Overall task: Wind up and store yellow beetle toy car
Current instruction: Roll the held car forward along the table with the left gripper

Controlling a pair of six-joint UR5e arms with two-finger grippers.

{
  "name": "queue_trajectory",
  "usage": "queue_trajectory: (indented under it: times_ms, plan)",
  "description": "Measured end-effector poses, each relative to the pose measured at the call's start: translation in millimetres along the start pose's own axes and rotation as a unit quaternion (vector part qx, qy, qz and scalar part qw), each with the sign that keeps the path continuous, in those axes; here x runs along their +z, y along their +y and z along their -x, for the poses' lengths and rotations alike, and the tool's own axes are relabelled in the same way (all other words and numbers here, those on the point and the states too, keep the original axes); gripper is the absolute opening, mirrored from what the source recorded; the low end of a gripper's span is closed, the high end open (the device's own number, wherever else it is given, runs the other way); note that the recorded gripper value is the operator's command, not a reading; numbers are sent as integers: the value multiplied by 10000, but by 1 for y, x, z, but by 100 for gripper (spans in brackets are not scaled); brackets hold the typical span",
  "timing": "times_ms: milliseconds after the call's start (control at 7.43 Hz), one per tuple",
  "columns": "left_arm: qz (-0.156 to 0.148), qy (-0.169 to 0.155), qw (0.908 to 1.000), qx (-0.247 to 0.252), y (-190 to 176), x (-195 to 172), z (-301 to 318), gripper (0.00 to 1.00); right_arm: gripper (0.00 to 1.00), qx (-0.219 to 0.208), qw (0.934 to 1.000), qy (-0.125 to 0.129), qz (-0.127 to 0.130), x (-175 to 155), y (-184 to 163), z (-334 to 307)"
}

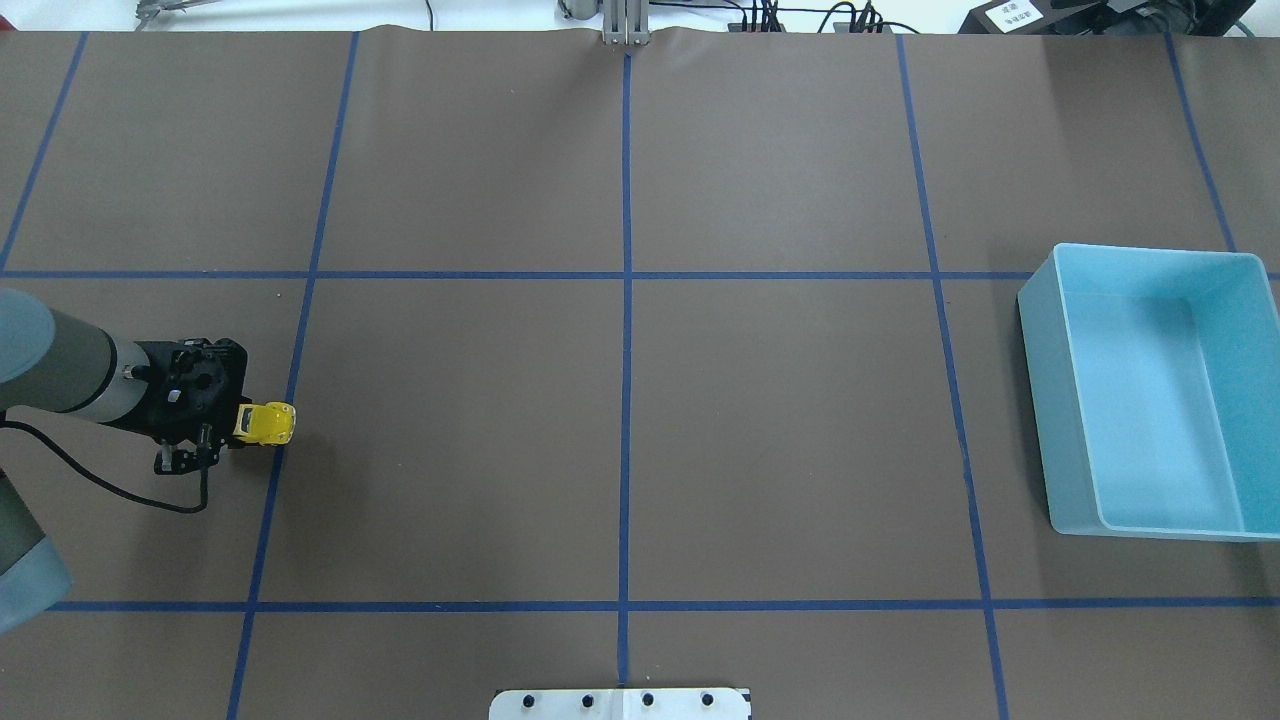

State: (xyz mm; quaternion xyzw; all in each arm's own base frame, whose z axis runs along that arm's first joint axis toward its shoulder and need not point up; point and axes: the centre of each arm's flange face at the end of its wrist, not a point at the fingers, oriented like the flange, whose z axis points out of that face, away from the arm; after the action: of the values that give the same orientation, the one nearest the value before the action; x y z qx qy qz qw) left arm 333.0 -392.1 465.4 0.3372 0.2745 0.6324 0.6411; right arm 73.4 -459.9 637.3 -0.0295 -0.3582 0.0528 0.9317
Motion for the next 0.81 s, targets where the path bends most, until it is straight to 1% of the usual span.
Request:
queue_trajectory:
  times_ms: [135, 269, 404, 538, 673, 808]
  plan:
    - [-135, 5, 9999, 79, -14, -8, -6, 24, 100, 9, 10000, 1, 10, 1, 1, -1]
    - [-290, 63, 9996, 40, -35, -11, -17, 24, 100, 13, 10000, 1, 15, 1, 2, -1]
    - [-466, 120, 9988, -101, -58, -10, -30, 24, 100, 13, 10000, 1, 15, 1, 2, -1]
    - [-628, 138, 9978, -133, -76, -8, -42, 30, 100, 12, 10000, 1, 14, 1, 2, -1]
    - [-717, 143, 9973, -121, -85, -8, -48, 28, 100, 12, 10000, 1, 13, 1, 2, -1]
    - [-744, 150, 9970, -114, -89, -7, -50, 27, 100, 12, 10000, 1, 13, 1, 2, -1]
